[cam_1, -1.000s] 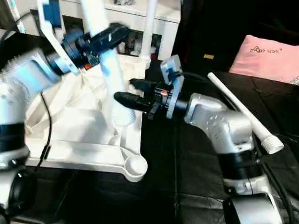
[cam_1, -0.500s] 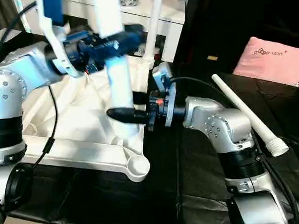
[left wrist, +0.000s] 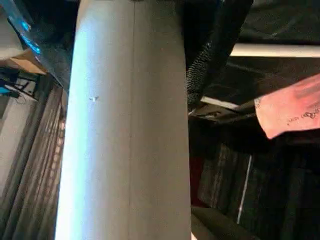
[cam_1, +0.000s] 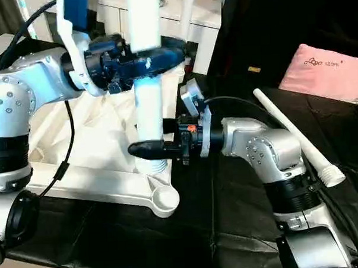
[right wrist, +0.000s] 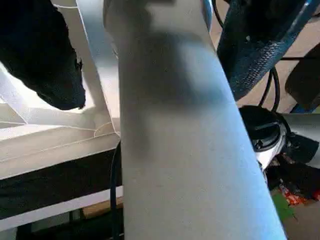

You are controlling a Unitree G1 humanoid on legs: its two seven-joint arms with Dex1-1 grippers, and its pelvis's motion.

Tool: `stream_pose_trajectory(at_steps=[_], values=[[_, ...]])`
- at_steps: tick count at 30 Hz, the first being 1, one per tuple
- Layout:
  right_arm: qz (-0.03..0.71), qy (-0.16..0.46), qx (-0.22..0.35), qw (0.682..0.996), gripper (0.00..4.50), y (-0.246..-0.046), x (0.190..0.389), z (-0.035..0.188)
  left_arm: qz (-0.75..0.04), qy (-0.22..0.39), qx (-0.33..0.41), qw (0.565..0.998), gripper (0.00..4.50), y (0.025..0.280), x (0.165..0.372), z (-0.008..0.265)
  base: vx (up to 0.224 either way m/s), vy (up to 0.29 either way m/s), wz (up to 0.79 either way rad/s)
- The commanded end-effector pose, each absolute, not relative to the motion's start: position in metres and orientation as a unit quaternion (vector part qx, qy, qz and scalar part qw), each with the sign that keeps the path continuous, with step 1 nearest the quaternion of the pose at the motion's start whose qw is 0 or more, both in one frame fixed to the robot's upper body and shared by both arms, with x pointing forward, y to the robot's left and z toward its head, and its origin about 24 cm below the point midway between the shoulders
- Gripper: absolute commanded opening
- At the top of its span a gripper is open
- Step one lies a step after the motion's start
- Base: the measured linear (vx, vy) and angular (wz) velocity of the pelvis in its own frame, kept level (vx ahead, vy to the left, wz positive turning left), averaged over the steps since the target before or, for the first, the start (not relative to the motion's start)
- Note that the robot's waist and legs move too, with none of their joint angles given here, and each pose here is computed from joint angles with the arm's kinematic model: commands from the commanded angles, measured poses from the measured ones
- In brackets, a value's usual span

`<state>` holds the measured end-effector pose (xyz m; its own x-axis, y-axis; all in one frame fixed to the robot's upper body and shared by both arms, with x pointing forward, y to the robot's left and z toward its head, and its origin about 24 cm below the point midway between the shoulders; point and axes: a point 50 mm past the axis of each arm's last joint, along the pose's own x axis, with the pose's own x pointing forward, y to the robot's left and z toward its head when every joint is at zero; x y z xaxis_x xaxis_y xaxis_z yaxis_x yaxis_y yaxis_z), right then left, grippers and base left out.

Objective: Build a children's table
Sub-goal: Pick table leg

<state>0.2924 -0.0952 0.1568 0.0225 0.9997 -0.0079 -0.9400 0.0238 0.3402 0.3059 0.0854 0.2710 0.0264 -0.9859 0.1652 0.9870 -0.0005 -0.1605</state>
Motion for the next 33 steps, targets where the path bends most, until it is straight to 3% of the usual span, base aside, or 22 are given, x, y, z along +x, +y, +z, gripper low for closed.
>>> stream_pose_trajectory(at_steps=[1, 6, 25, 26, 33], values=[[0.691, 0.117, 0.101, 0.706, 3.79, -0.0983, 0.2933, 0.1621, -0.710, -0.003, -0.095, 0.698, 1.80, 0.0780, 0.3013, 0.2757, 0.000, 0.000, 0.00], [0.692, 0.114, 0.096, 0.706, 3.30, -0.0979, 0.2933, 0.1622, -0.712, 0.002, -0.091, 0.697, 1.80, 0.0757, 0.3009, 0.2744, 0.000, 0.000, 0.00], [0.714, 0.094, 0.106, 0.686, 3.28, -0.0961, 0.2892, 0.1647, -0.712, 0.008, -0.092, 0.696, 1.80, 0.0725, 0.3036, 0.2713, 0.000, 0.000, 0.00], [0.716, 0.094, 0.108, 0.683, 3.00, -0.0959, 0.2888, 0.1644, -0.712, 0.007, -0.092, 0.696, 1.80, 0.0724, 0.3039, 0.2711, 0.000, 0.000, 0.00], [0.715, 0.104, 0.114, 0.681, 2.35, -0.0952, 0.2892, 0.1608, -0.714, 0.005, -0.091, 0.694, 1.80, 0.0714, 0.3042, 0.2701, 0.000, 0.000, 0.00]])
